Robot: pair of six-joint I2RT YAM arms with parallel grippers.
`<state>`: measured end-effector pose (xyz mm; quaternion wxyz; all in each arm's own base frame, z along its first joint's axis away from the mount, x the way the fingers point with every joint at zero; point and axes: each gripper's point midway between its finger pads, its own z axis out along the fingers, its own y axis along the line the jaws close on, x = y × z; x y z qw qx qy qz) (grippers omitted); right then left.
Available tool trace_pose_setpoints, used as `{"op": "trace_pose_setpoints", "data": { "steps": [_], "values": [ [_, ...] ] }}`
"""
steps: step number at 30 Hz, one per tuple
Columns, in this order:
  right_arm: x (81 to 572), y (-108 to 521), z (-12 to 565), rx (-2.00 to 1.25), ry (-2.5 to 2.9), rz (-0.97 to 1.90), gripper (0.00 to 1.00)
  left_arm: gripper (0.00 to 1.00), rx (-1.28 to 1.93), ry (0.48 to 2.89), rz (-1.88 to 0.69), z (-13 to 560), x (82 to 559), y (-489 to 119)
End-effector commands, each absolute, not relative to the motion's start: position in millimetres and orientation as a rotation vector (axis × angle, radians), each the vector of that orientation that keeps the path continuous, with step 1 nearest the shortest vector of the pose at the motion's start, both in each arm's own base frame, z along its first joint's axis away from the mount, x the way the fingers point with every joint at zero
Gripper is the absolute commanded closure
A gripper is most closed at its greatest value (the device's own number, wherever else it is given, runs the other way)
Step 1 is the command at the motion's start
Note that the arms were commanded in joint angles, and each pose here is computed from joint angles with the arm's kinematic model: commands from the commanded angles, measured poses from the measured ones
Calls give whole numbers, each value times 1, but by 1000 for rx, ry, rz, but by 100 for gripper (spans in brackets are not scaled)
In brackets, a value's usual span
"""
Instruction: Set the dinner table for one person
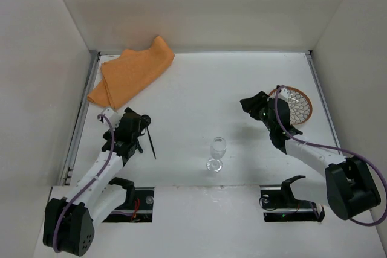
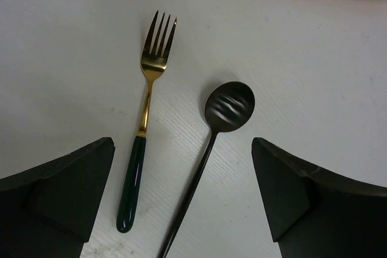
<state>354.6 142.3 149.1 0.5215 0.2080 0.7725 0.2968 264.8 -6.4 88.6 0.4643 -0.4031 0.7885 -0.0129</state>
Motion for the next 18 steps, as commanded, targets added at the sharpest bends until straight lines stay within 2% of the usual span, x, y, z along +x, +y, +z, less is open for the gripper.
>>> {"op": "trace_pose_setpoints", "data": {
  "steps": [1, 10, 12, 16, 18],
  "values": [
    [362, 141, 171, 490, 1770, 726, 44, 0, -968, 1886, -68, 112, 282, -11],
    [363, 142, 174, 484, 1765, 729, 48, 0, -803, 1827, -169, 151, 338, -51],
    [362, 142, 174, 486, 1764, 729, 57, 0, -764, 1834, -150, 158, 356, -55],
    [361, 143, 176, 480, 1764, 734, 83, 0, -723, 1785, -117, 175, 395, -52],
    [361, 142, 178, 479, 1761, 730, 88, 0, -719, 1796, -103, 174, 415, -48]
  ]
}}
